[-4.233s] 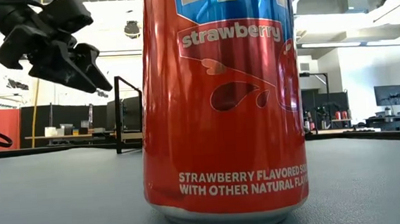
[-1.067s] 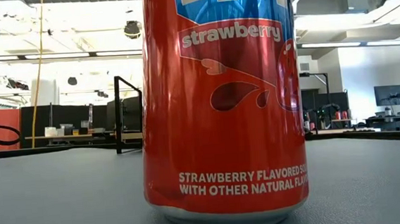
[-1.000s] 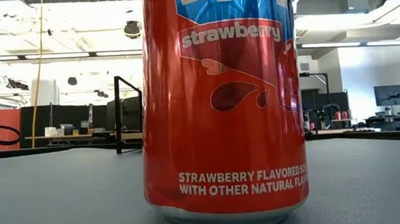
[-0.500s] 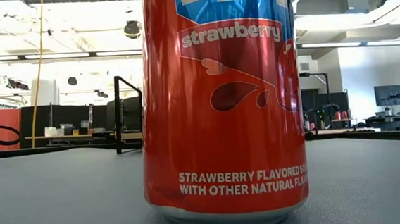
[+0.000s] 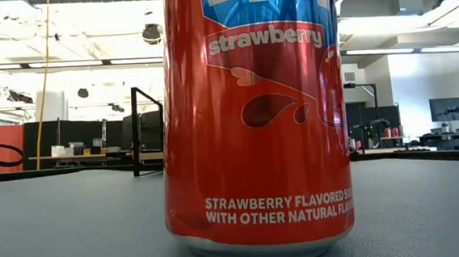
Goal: Place canned beverage on shelf
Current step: Put the blue soda can on the shelf aligned with the other blue soda cans
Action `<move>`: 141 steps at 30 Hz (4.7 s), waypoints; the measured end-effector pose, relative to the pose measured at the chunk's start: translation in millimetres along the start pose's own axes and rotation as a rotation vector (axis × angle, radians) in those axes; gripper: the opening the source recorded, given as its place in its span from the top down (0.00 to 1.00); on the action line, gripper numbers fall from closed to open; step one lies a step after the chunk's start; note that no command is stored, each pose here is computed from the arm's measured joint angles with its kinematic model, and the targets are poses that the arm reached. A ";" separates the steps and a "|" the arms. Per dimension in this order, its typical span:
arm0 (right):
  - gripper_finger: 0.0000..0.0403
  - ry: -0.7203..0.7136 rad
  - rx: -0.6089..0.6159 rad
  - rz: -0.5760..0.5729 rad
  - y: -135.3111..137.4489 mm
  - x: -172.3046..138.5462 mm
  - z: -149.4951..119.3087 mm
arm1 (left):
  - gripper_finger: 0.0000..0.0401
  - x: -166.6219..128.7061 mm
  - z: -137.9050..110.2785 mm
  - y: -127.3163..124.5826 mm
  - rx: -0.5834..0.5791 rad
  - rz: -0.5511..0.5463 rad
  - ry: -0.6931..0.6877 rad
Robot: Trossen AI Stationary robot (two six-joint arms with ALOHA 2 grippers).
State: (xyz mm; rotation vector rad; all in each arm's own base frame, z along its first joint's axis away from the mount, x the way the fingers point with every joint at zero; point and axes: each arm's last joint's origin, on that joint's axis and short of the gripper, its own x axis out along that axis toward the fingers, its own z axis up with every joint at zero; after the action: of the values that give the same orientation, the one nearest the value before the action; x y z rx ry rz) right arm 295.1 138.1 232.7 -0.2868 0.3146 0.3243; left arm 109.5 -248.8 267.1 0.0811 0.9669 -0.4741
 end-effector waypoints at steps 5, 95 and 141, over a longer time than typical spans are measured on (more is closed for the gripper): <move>1.00 0.001 0.000 0.000 -0.1 0.0 -0.2 | 0.30 0.0 -1.1 0.7 -0.023 0.004 0.013; 1.00 -0.036 0.029 -0.154 -58.4 3.4 -5.7 | 0.41 -26.1 74.9 169.3 0.035 0.464 0.086; 0.28 -0.045 0.105 -0.359 -177.9 10.9 -66.5 | 0.41 -75.7 84.3 356.4 -0.255 0.429 -0.109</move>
State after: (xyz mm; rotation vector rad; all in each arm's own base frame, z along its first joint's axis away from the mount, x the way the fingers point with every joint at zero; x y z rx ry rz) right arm 350.9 -42.1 208.1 -0.2274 0.2289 -0.0395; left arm 289.3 73.7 326.1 0.0298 0.8653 0.0407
